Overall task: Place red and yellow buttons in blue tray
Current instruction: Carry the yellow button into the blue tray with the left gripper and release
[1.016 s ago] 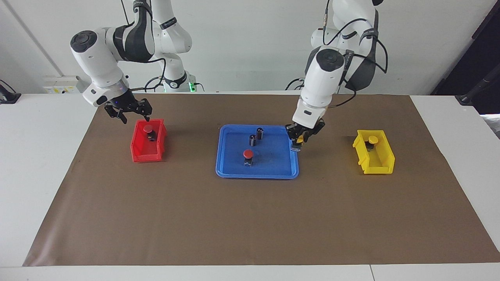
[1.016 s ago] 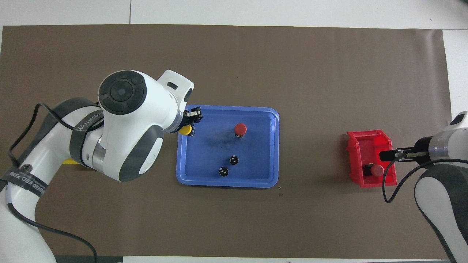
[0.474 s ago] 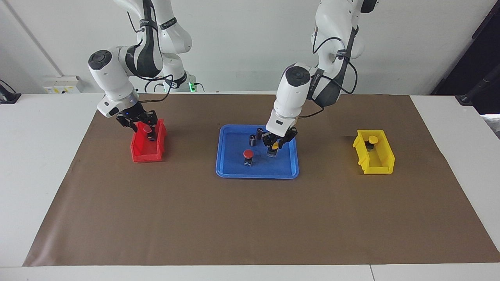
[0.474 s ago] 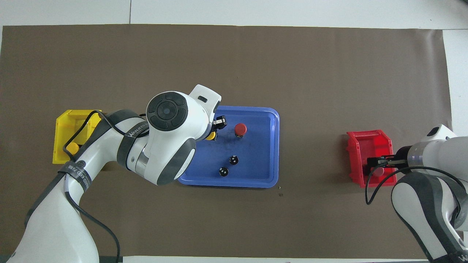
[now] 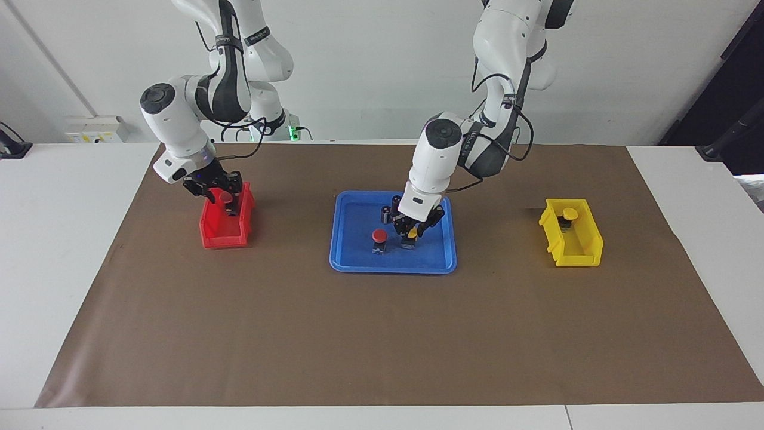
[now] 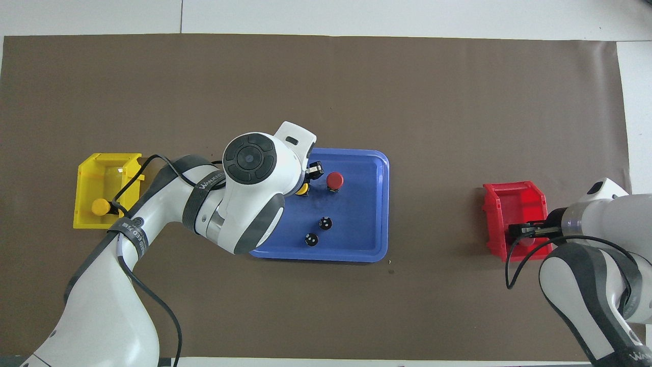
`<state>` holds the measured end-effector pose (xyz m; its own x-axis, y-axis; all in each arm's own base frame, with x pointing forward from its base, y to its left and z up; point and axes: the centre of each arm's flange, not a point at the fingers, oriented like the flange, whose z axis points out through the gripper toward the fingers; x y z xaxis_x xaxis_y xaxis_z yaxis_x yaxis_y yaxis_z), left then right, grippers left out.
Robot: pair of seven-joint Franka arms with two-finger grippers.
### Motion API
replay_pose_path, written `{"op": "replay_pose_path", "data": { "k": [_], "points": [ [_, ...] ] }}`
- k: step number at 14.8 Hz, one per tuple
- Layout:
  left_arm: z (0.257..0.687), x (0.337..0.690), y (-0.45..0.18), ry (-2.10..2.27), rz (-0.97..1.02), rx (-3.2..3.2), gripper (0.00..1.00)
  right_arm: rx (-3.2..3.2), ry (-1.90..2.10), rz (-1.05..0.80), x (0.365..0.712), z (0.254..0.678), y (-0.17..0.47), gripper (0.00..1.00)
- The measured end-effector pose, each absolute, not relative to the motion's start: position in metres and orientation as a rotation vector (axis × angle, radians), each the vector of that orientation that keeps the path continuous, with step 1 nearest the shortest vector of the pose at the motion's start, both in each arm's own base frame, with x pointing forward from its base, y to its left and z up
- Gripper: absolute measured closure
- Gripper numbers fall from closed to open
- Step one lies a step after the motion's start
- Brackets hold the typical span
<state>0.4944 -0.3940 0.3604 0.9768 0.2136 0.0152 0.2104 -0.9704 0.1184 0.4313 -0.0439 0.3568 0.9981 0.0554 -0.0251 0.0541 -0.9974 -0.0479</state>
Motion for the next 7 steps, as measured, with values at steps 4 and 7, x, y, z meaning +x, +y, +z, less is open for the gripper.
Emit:
{"op": "replay_pose_path", "data": {
  "k": [4,7],
  "points": [
    [0.364,0.495,-0.395,0.354,0.02,3.016,0.39,-3.093,-0.121,0.037,0.428,0.35,-0.044,0.39],
    [0.395,0.502,-0.389,0.381,-0.004,3.031,0.35,-3.089,-0.162,0.052,0.424,0.343,-0.044,0.42]
  ]
}}
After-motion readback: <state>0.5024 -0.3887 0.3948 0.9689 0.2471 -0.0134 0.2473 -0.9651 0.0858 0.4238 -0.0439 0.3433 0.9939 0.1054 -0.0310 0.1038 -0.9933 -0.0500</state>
